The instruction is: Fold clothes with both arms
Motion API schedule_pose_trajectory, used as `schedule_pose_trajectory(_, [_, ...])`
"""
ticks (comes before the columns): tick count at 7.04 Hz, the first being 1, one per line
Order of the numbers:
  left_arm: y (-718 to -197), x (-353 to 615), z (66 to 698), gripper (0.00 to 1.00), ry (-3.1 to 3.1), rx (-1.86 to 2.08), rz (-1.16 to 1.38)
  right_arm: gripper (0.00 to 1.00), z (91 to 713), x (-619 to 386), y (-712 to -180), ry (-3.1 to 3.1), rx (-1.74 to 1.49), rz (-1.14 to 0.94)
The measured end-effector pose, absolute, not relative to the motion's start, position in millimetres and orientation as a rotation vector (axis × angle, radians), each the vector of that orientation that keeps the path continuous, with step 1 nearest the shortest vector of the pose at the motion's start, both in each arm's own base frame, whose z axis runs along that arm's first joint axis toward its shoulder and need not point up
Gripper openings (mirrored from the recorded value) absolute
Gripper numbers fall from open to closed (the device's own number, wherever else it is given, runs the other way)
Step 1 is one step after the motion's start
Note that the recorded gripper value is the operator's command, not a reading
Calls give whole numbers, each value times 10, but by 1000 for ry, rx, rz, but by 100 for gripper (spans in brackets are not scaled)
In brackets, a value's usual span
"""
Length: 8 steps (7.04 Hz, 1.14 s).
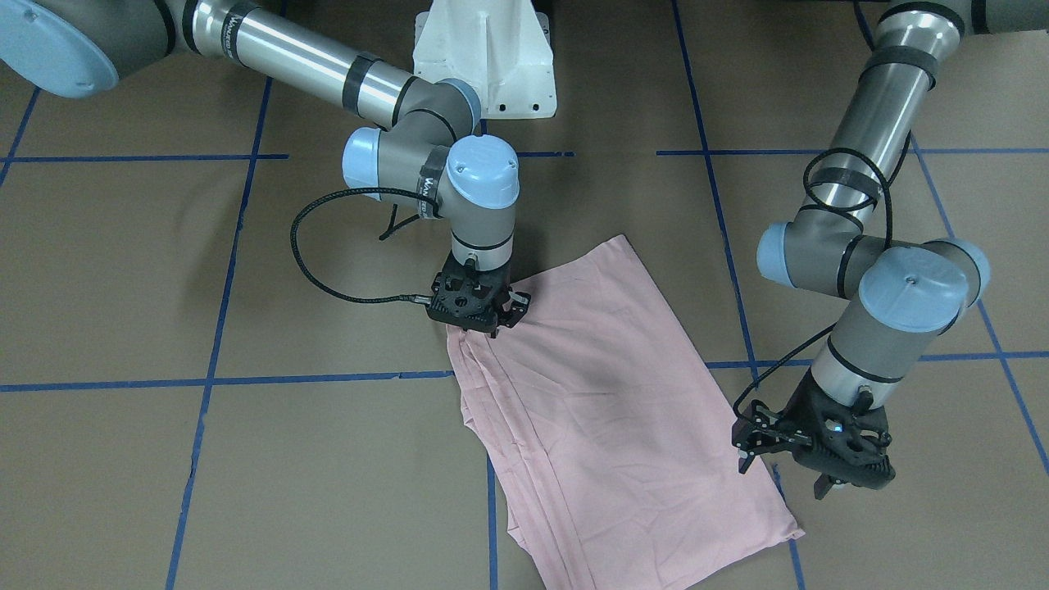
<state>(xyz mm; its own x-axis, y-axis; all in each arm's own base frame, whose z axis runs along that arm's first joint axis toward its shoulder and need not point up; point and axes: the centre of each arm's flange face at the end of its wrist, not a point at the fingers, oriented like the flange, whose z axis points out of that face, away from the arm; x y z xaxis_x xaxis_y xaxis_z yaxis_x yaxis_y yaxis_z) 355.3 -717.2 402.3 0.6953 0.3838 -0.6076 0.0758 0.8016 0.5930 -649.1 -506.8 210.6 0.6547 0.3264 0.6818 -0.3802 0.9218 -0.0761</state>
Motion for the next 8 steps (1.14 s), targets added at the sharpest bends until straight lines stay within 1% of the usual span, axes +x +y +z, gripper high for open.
schedule_pose_trajectory(3, [-7162, 3574, 4023, 100, 797, 631, 188, 0, 2070, -6428, -5036, -776, 65, 438])
schedule_pose_trajectory(4, [-7158, 3583, 4021, 100, 798, 629, 186, 0, 2060, -6300, -4977, -797, 70, 437])
schedule_pose_trajectory(5, [-7156, 3590, 4015, 100, 800, 627, 182, 0, 2181, -6060, -4845, -821, 77, 434])
schedule_pose_trajectory(6, [-7151, 3596, 3995, 100, 803, 628, 181, 0, 2351, -5786, -4642, -842, 90, 430])
schedule_pose_trajectory(7, [-7138, 3610, 3966, 100, 806, 630, 182, 0, 2480, -5591, -4319, -860, 110, 430])
schedule_pose_trajectory(8, [-7119, 3633, 3932, 100, 812, 630, 181, 0, 2531, -5510, -3876, -881, 124, 443])
